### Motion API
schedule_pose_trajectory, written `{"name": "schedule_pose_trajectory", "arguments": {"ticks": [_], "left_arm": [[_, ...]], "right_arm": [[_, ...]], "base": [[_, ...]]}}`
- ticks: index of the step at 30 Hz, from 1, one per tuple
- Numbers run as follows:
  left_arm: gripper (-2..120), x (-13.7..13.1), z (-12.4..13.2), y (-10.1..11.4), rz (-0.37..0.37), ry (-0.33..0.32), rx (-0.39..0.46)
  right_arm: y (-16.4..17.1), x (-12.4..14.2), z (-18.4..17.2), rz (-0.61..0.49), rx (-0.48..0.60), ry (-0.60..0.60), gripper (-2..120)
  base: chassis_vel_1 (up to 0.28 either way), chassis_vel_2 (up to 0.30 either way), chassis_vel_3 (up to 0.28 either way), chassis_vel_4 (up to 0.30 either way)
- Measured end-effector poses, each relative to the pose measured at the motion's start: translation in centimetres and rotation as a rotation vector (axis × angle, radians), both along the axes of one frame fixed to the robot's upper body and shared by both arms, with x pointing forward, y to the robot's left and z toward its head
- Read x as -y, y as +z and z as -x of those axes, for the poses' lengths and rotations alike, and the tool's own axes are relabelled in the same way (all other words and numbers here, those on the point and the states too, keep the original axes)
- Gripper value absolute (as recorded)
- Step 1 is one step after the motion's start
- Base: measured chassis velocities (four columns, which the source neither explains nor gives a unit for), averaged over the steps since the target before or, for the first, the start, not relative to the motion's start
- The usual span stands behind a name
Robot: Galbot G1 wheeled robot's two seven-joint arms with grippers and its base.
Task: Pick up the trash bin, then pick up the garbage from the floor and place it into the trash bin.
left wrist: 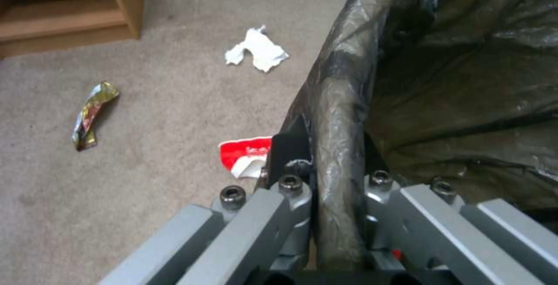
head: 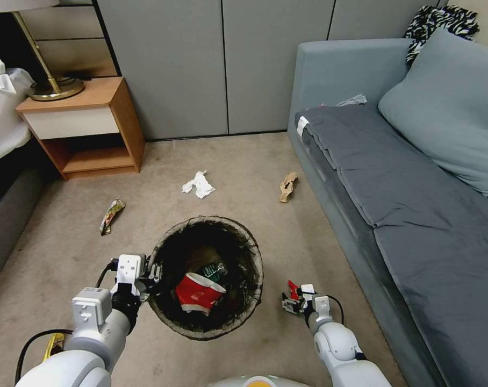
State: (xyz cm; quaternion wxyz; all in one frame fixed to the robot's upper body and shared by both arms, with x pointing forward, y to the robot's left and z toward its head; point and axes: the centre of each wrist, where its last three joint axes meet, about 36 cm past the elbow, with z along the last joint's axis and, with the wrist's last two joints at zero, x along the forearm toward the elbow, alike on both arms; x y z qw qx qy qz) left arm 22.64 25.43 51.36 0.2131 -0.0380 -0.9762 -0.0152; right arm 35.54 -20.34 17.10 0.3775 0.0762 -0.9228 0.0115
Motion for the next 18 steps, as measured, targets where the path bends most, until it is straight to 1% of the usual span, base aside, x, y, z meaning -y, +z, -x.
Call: {"name": "schedule_pose_trajectory", "arguments": {"ticks": [2, 4, 5, 6, 8, 11, 12, 14, 15, 16, 17, 18], "left_arm": [[1, 0.00, 0.00, 0.00, 0.000, 0.000, 0.000], [1, 0.01, 0.01, -0.01, 0.000, 0.000, 0.000], [1, 0.01, 0.01, -0.01, 0.000, 0.000, 0.000], [1, 0.01, 0.02, -0.01, 0.000, 0.001, -0.001], [1, 0.01, 0.02, -0.01, 0.000, 0.001, -0.001], [1, 0.02, -0.03, 0.01, 0.000, 0.000, 0.002], [1, 0.02, -0.03, 0.01, 0.000, 0.000, 0.002], [1, 0.03, -0.05, 0.03, 0.001, 0.000, 0.003], [1, 0.03, -0.05, 0.03, 0.001, 0.000, 0.003], [1, 0.04, -0.06, 0.03, 0.001, -0.001, 0.003], [1, 0.04, -0.06, 0.03, 0.001, -0.001, 0.004], [1, 0.04, -0.08, 0.04, 0.001, 0.000, 0.004]], "right_arm": [[-0.07, 0.02, -0.02, 0.001, 0.000, 0.000, 97], [-0.26, 0.03, -0.09, 0.005, 0.001, -0.002, 90], [-0.26, 0.03, -0.09, 0.005, 0.001, -0.002, 90], [-0.33, 0.05, -0.12, 0.007, 0.002, -0.004, 84], [-0.34, 0.06, -0.11, 0.007, 0.002, -0.004, 82], [-0.33, 0.05, -0.15, 0.007, 0.003, -0.007, 64], [-0.33, 0.05, -0.15, 0.007, 0.003, -0.007, 64], [-0.32, 0.07, -0.18, 0.007, 0.003, -0.008, 55], [-0.32, 0.07, -0.18, 0.007, 0.003, -0.008, 55], [-0.31, 0.06, -0.19, 0.007, 0.004, -0.008, 49], [-0.30, 0.06, -0.18, 0.007, 0.004, -0.008, 45], [-0.31, 0.08, -0.14, 0.007, 0.004, -0.009, 38]], "base": [[0.000, 0.000, 0.000, 0.000], [0.000, 0.000, 0.000, 0.000], [0.000, 0.000, 0.000, 0.000], [0.000, 0.000, 0.000, 0.000], [0.000, 0.000, 0.000, 0.000], [0.000, 0.000, 0.000, 0.000], [0.000, 0.000, 0.000, 0.000], [0.000, 0.000, 0.000, 0.000], [0.000, 0.000, 0.000, 0.000], [0.000, 0.000, 0.000, 0.000], [0.000, 0.000, 0.000, 0.000], [0.000, 0.000, 0.000, 0.000]]}}
